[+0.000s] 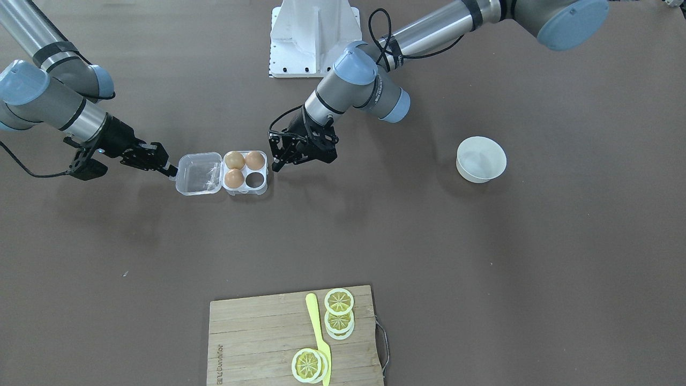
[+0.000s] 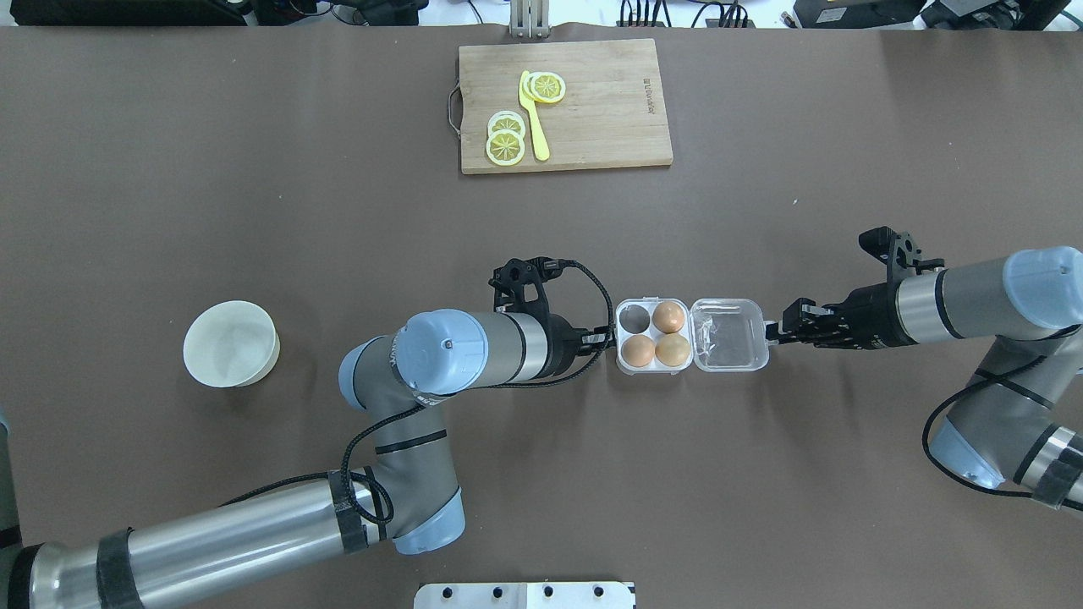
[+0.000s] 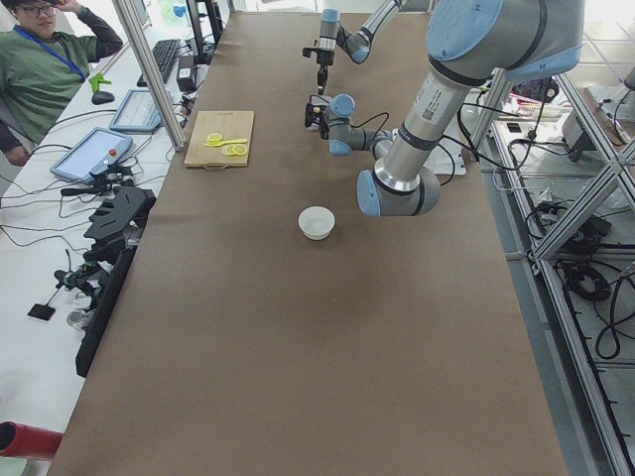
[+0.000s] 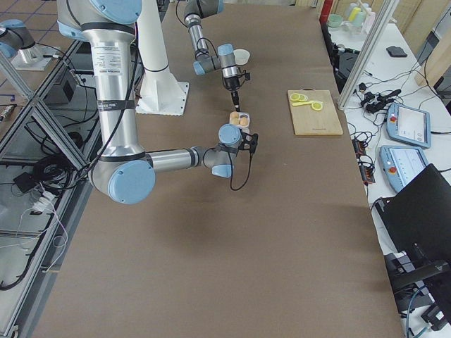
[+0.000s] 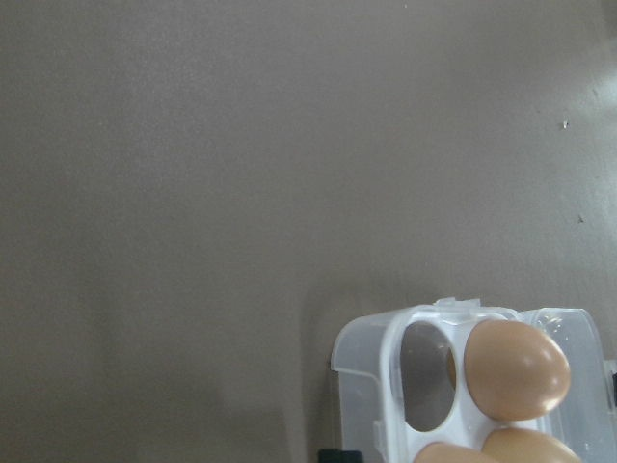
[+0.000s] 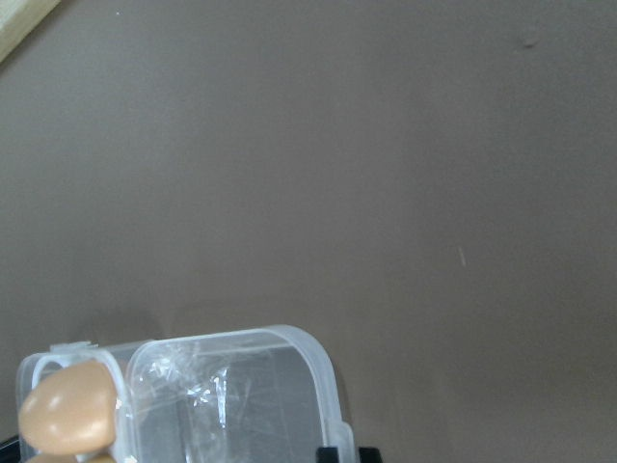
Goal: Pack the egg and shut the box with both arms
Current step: 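Grasp the edge of the clear lid with the right gripper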
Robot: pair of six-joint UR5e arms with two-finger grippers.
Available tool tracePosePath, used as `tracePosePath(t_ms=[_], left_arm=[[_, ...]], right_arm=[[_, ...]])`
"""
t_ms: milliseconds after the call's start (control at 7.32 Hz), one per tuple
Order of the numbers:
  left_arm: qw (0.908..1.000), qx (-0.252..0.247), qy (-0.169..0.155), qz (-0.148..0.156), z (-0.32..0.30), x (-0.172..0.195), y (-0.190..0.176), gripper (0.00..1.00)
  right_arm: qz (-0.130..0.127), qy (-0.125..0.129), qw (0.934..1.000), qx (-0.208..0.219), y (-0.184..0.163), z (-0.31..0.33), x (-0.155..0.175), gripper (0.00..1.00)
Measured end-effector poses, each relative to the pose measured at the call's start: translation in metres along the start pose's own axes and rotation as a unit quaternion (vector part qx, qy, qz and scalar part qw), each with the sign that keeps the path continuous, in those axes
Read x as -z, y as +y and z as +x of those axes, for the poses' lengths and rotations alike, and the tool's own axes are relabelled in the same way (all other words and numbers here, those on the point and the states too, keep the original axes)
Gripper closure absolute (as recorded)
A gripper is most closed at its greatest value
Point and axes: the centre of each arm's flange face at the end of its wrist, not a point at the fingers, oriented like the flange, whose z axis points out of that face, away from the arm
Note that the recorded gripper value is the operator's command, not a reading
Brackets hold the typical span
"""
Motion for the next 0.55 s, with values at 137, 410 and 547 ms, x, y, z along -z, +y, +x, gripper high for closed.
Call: tracePosePath(t_ms=[137,410,547], left_arm=[[1.0,0.0,0.0,0.0,0.0,0.0,0.0,1.0],[1.0,0.0,0.0,0.0,0.0004,0.0003,0.0,1.0],[1.0,0.0,0.001,0.0,0.0005,0.0004,0.0,1.0]], right_arm=[[0.0,-0.001,1.0,-0.001,0.0002,-0.0008,0.0006,1.0],[-0.002,-0.003,1.0,-0.002,0.0012,-0.0031,0.0017,1.0],[-0.003,-0.006,1.0,-0.001,0.0019,-0.0063,0.0031,1.0]])
